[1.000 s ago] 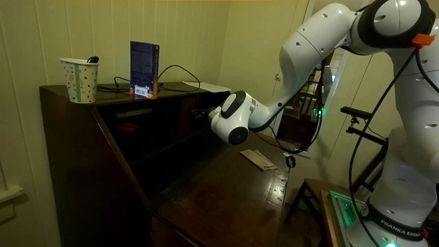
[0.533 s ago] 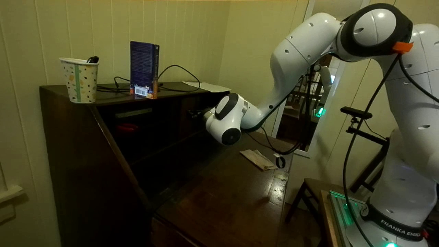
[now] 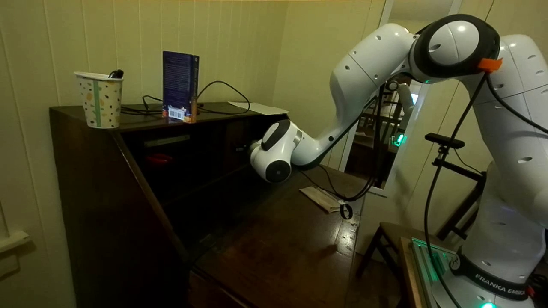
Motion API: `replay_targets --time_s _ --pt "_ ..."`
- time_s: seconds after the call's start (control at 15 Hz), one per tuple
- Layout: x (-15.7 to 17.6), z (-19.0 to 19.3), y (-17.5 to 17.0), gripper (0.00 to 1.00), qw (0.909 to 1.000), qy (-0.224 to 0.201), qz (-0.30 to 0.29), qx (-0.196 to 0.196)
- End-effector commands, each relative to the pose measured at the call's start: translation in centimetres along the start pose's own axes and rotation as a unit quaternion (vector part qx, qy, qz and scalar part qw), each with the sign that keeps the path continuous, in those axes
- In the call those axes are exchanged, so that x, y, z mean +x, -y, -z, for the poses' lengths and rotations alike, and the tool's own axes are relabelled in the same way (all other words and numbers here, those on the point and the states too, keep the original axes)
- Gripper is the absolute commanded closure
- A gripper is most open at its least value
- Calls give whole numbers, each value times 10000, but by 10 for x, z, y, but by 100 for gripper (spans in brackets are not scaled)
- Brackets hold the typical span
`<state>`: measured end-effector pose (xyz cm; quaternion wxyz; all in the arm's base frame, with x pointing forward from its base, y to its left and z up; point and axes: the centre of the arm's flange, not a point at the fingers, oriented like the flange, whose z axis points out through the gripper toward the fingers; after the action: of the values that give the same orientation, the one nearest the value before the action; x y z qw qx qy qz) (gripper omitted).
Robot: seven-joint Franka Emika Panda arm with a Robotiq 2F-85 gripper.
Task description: Open the door of the upper middle compartment
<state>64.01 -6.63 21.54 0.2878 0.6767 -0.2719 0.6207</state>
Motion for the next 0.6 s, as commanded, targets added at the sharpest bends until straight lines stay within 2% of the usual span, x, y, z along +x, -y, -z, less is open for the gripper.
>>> replay_targets --time_s 0.0,0.53 --pt "2 -9 4 0 9998 -141 -151 36" --pt "10 -28 11 0 9978 -2 -415 510"
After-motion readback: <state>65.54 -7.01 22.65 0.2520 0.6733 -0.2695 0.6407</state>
